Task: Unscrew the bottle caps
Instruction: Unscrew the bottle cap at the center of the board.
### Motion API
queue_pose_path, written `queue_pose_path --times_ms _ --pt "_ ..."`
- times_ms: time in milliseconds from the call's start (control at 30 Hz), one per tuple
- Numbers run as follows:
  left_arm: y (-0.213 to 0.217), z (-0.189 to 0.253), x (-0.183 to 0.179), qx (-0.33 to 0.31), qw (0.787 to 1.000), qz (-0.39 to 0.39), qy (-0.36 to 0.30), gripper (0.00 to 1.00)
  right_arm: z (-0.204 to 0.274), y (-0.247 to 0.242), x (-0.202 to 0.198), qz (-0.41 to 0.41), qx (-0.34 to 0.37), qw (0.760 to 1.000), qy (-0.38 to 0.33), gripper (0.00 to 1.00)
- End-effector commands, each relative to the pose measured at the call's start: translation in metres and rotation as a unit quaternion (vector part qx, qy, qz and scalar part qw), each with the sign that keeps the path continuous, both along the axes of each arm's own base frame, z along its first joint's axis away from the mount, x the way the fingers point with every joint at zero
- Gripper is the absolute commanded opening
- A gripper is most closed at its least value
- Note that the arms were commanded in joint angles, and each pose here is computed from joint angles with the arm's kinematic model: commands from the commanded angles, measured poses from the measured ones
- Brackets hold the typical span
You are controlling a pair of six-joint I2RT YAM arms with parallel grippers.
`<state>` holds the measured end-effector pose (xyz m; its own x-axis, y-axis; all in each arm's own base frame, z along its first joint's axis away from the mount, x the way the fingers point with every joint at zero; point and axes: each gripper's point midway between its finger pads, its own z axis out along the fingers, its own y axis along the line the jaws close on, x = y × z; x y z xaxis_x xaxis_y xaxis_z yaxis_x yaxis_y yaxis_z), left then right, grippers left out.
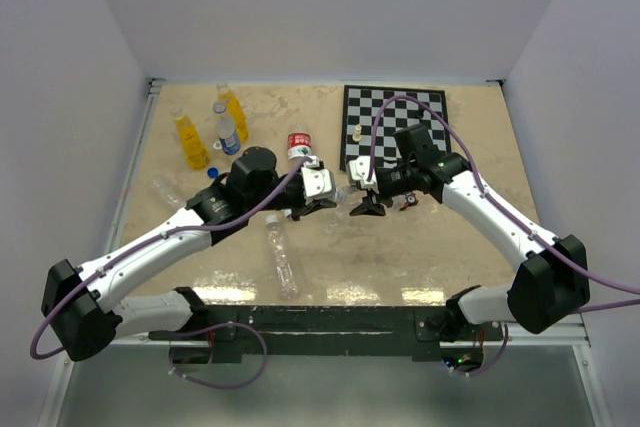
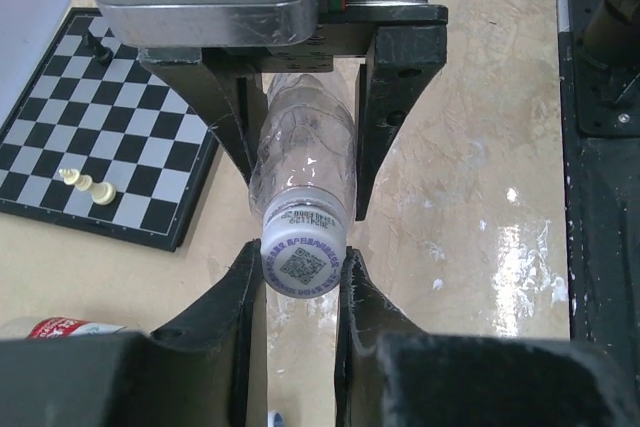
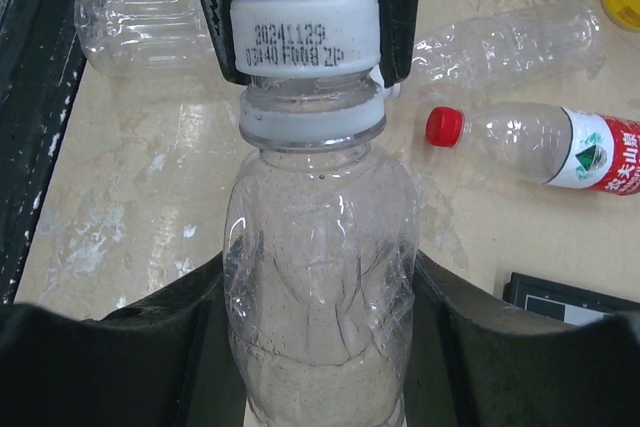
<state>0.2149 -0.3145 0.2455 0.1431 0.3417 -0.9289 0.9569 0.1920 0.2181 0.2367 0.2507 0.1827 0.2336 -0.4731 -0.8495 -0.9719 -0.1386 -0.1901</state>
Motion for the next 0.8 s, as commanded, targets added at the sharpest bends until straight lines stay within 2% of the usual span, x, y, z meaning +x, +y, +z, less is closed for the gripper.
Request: queue_pose_path --times_ms 0,133,200,267,333,400,433,500,767 --pt "-0.011 0.026 -0.002 -0.051 0.998 0.0 0.026 0.0 0.007 0.004 0.001 0.011 0.015 1.0 -0.005 0.0" --pt "-0.007 0.03 -0.006 -0.09 0.989 0.049 0.104 0.0 0.006 0.004 0.001 0.011 0.014 1.0 -0.004 0.0" --pt "0.0 0.034 -0.003 -0.122 0.973 0.105 0.165 0.0 0.005 0.004 0.001 0.011 0.014 1.0 -0.003 0.0" --pt "0.01 0.037 0.005 -0.16 0.94 0.185 0.236 0.0 0.006 0.004 0.001 0.011 0.014 1.0 -0.004 0.0" --pt "0.017 0.038 0.009 -0.183 0.896 0.255 0.314 0.0 0.005 0.004 0.002 0.01 0.013 1.0 -0.002 0.0" --pt "0.017 0.034 0.008 -0.177 0.85 0.303 0.393 0.0 0.004 0.004 0.002 0.01 0.013 1.0 0.0 0.0" --pt "0.017 0.028 0.006 -0.159 0.836 0.318 0.418 0.0 0.003 0.004 0.002 0.01 0.012 1.0 0.001 0.0" --pt "0.011 0.02 0.002 -0.14 0.828 0.319 0.44 0.0 0.002 0.005 0.001 0.011 0.012 1.0 0.002 0.0" --pt "0.012 0.019 0.008 -0.164 0.819 0.335 0.437 0.0 0.002 0.004 0.003 0.008 0.009 1.0 0.0 0.0"
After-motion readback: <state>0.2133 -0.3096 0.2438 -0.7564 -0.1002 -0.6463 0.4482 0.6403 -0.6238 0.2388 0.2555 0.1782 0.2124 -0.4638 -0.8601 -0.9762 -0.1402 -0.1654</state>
